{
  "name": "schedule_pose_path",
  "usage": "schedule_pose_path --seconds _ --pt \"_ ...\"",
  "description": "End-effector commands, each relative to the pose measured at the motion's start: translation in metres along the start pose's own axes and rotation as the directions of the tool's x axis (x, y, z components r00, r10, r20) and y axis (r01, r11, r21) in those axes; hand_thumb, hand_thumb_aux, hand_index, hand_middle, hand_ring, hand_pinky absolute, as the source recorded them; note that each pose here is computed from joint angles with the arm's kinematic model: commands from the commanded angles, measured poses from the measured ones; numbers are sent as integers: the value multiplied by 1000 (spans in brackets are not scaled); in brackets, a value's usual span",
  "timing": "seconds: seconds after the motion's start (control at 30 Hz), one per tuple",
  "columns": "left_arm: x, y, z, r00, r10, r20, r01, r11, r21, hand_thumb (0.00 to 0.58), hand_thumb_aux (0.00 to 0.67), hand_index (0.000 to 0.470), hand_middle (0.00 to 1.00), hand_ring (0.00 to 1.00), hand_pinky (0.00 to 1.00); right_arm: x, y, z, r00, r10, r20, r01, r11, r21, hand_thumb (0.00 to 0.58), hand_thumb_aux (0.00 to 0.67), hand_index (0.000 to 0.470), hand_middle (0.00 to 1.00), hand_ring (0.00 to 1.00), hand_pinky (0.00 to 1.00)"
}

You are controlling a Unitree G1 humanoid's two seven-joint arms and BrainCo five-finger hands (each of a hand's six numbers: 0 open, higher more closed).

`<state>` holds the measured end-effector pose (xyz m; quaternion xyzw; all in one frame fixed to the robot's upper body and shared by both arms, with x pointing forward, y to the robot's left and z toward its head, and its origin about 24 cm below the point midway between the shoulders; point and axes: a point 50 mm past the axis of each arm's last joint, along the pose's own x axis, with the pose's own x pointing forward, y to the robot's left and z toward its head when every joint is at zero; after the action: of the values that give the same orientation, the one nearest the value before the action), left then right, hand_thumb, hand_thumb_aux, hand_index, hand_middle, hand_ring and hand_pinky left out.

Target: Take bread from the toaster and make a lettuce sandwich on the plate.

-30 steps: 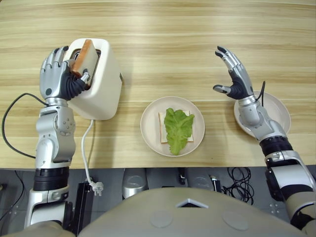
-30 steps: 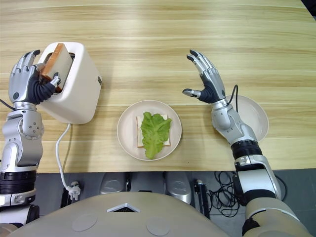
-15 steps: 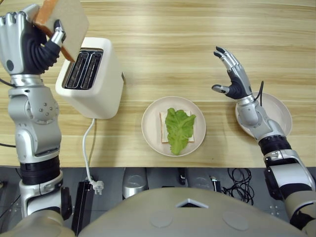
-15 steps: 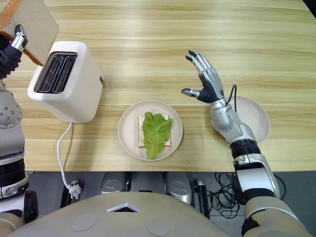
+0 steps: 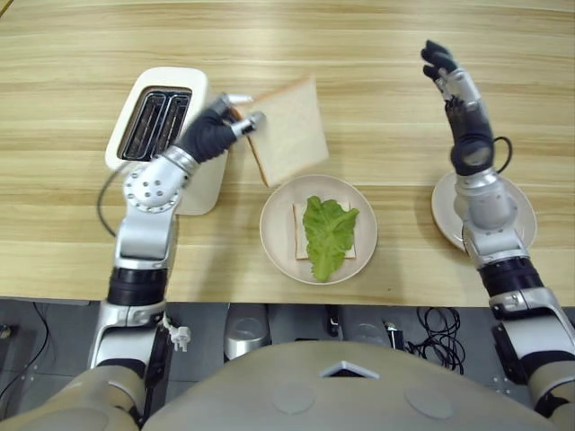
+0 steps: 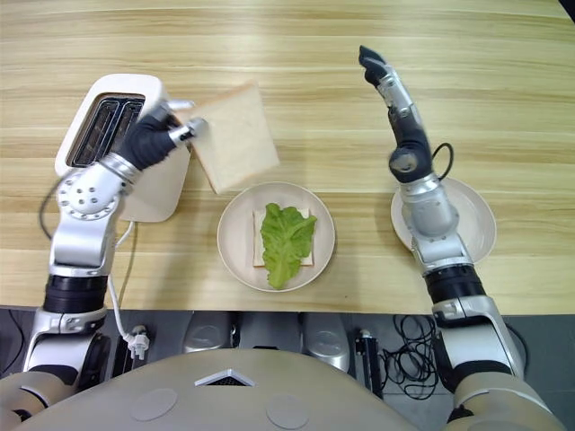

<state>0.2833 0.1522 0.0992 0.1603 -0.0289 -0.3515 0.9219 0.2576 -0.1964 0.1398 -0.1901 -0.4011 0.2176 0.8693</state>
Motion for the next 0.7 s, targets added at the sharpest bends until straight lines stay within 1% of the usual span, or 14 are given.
schedule_pose_path --seconds 0.03,0.13,0.33,0.47,0.53,0.7 --pt "11 -22 -15 981 -190 -29 185 975 -119 580 670 460 1000 1000 1000 -10 19 -1 981 190 -40 -191 981 -25 0 0 0 0 0 0" --pt "17 -37 -25 960 -277 -44 265 946 -184 580 670 460 1000 1000 1000 -17 30 -4 954 292 -68 -295 954 -43 0 0 0 0 0 0" --pt "24 -53 -39 935 -348 -70 319 910 -264 580 670 460 1000 1000 1000 -32 46 -5 873 475 -111 -486 865 -125 0 0 0 0 0 0" --pt "27 -57 -47 927 -363 -99 328 908 -261 580 670 460 1000 1000 1000 -37 53 -3 844 524 -111 -536 831 -148 0 0 0 0 0 0" --pt "27 -58 -50 925 -358 -127 324 918 -230 580 670 460 1000 1000 1000 -37 57 -1 827 553 -100 -562 808 -177 0 0 0 0 0 0" --pt "29 -62 -48 920 -367 -135 342 923 -178 580 670 460 1000 1000 1000 -38 69 4 782 617 -84 -621 762 -182 0 0 0 0 0 0"
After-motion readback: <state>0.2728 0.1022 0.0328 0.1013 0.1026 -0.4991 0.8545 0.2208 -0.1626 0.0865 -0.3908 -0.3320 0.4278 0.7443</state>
